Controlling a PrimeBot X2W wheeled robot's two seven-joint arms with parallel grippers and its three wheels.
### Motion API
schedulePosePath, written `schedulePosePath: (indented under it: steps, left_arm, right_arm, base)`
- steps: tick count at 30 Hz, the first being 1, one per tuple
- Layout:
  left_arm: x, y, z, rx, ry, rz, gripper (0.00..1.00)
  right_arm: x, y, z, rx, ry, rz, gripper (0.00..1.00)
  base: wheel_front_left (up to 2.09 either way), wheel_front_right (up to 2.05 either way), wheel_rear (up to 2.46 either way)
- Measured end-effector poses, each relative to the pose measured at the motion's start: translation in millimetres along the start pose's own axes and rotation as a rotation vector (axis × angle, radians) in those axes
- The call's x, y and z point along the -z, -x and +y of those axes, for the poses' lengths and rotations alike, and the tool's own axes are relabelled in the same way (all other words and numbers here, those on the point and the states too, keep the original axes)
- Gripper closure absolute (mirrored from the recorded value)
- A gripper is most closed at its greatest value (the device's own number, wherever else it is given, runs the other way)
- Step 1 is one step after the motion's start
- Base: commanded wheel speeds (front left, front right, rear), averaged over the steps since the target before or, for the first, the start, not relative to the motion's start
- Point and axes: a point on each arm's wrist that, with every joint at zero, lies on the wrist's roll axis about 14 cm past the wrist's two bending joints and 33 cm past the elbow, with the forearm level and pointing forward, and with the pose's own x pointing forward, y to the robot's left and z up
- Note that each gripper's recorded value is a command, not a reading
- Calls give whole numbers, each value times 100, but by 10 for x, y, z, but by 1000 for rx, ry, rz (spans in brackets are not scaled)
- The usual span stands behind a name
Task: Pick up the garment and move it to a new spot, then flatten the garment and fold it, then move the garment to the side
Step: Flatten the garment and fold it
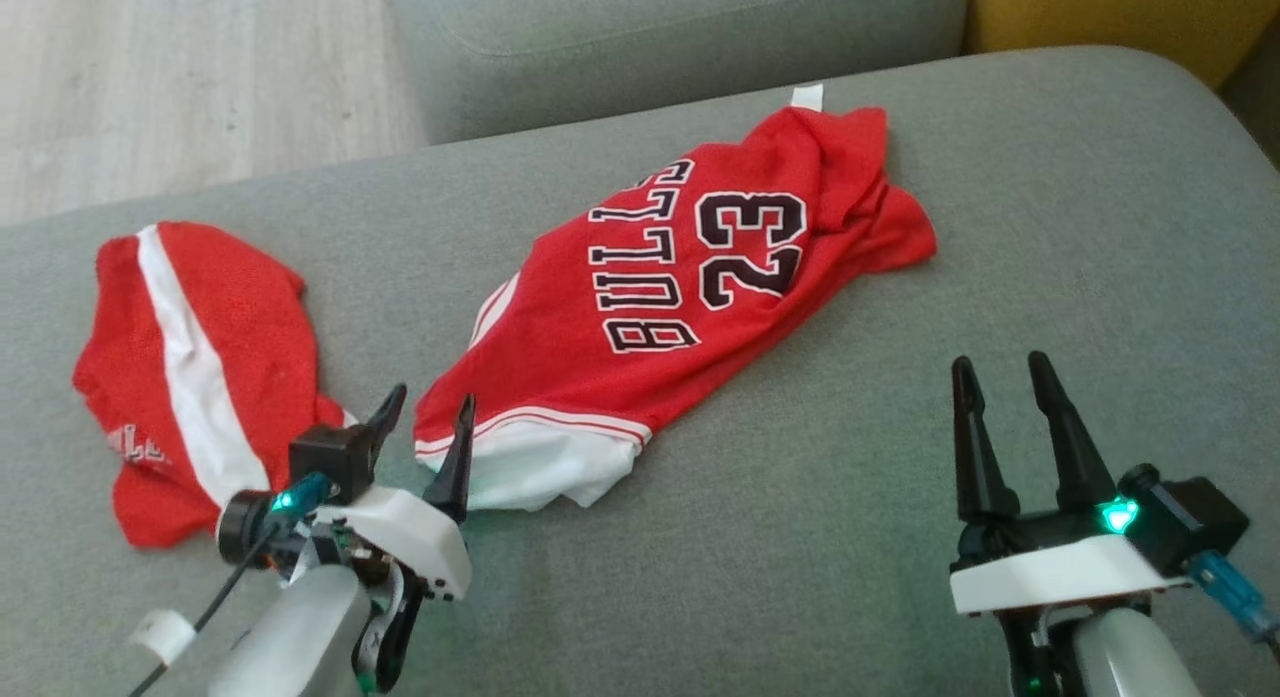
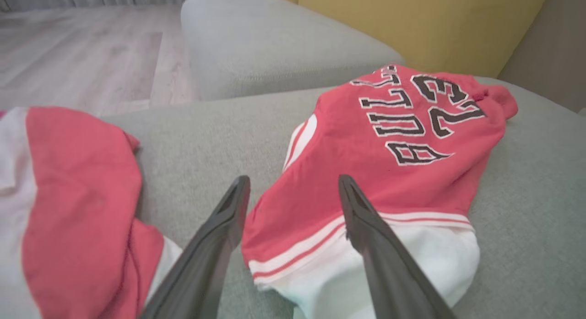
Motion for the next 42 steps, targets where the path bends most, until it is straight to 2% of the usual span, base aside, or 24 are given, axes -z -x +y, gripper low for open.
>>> schedulePosePath:
  steps: [11, 17, 23, 30, 35, 42]
  left_arm:
    - [-553, 258, 76, -92, -56, -275, 0]
    - [-587, 524, 137, -189, -59, -343, 0]
    - [-526, 569, 152, -206, -65, -345, 0]
    - [-453, 400, 173, -191, -30, -318, 0]
    - [-366, 265, 182, -180, -12, -290, 0]
    - [-299, 137, 191, -173, 4, -268, 0]
  right_arm:
    - [-63, -65, 92, -35, 11, -22, 0]
    - [-84, -119, 158, -58, 16, -29, 0]
    - [33, -170, 162, -65, 39, 6, 0]
    - [269, -443, -174, 22, 82, 78, 0]
    - [602, -744, -574, 140, 93, 239, 0]
    - [929, -1034, -746, 201, 96, 400, 0]
  base:
    - [0, 0, 0]
    - [0, 0, 0]
    - [0, 0, 0]
    - [0, 0, 0]
    - [0, 0, 0]
    - [0, 0, 0]
